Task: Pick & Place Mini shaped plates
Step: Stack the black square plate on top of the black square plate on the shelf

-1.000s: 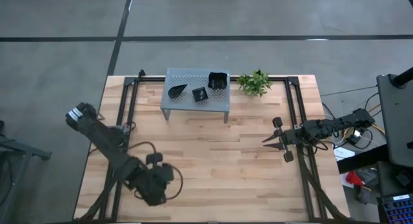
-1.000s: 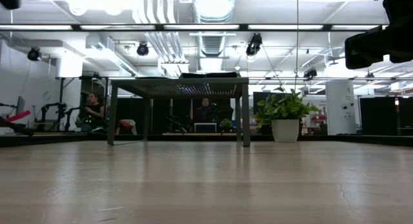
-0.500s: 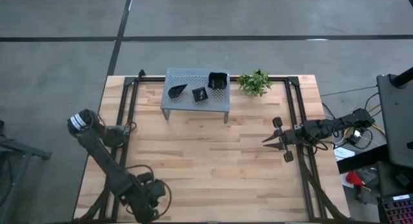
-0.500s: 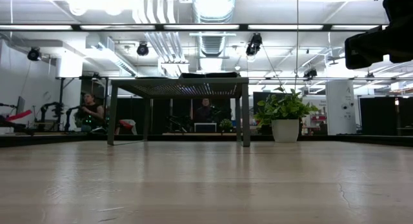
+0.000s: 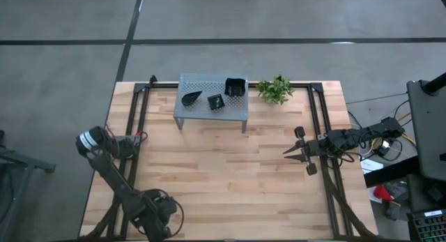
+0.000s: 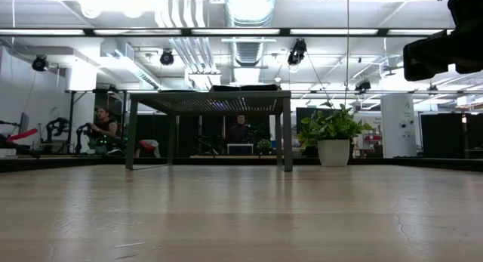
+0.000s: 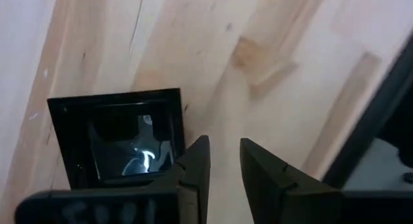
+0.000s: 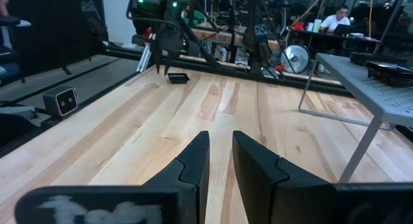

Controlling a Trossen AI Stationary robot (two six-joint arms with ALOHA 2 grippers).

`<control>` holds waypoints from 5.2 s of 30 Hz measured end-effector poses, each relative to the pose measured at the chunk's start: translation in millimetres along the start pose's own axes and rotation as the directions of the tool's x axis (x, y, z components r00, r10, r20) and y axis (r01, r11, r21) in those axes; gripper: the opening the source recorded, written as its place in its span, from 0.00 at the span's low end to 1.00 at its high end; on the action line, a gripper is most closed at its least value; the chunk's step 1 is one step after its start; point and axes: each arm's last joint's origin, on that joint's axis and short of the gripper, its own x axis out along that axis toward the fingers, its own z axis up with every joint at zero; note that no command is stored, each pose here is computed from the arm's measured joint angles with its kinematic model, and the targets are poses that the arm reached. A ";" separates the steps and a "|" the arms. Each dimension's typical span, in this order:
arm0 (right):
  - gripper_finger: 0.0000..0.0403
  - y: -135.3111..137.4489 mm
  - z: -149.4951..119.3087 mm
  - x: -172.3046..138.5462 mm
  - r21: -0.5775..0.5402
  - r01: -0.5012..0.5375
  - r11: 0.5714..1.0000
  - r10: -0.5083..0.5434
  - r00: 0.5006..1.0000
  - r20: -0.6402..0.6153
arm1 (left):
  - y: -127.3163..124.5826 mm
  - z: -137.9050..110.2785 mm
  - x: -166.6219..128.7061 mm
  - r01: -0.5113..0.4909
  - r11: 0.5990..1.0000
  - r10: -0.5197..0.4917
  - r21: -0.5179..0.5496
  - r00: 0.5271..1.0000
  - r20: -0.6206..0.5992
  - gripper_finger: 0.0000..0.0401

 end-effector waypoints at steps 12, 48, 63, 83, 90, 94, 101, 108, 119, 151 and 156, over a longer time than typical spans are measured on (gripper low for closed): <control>0.16 0.0 0.0 0.0 0.000 0.000 1.000 0.000 1.000 0.000 | 3.3 -2.5 1.2 -0.027 1.000 0.026 -0.003 0.997 -0.070 0.19; 0.16 0.0 0.0 0.0 0.000 0.000 1.000 0.000 1.000 0.000 | 12.4 12.8 -4.0 -0.136 0.991 0.136 -0.006 0.990 0.037 0.00; 0.16 0.0 0.1 0.0 0.000 0.000 1.000 0.000 1.000 0.000 | 1.0 82.0 -65.4 -0.301 0.938 0.237 0.170 0.918 0.318 0.00; 0.16 0.0 0.1 0.0 0.000 0.000 1.000 0.000 1.000 0.000 | 30.9 187.5 -133.2 -0.693 0.699 0.432 0.173 0.603 0.671 0.00; 0.16 0.0 0.0 0.0 0.000 0.000 1.000 0.000 1.000 0.000 | 68.0 228.7 -153.0 -0.730 0.684 0.554 -0.004 0.516 0.653 0.00; 0.16 0.0 0.1 0.0 0.000 0.000 1.000 0.000 1.000 0.000 | 88.9 245.1 -157.9 -0.723 0.689 0.590 -0.046 0.524 0.614 0.00; 0.16 0.0 0.0 0.0 0.000 0.000 1.000 0.000 1.000 0.000 | 116.6 269.7 -164.8 -0.713 0.699 0.599 -0.061 0.537 0.594 0.00; 0.16 0.0 -0.1 0.0 0.000 0.000 1.000 0.000 1.000 0.000 | 154.2 289.9 -172.9 -0.665 0.714 0.654 -0.219 0.520 0.550 0.00; 0.16 0.0 0.1 0.0 0.000 0.000 1.000 0.000 1.000 0.000 | 179.3 305.2 -167.3 -0.673 0.704 0.664 -0.228 0.509 0.548 0.00; 0.16 0.0 0.0 0.0 0.000 0.000 1.000 0.000 1.000 0.000 | 180.6 307.4 -156.5 -0.730 0.673 0.650 -0.115 0.510 0.563 0.08; 0.16 0.0 0.0 0.0 0.000 0.000 1.000 0.000 1.000 0.000 | 180.4 307.3 -156.5 -0.730 0.674 0.650 -0.115 0.511 0.563 0.19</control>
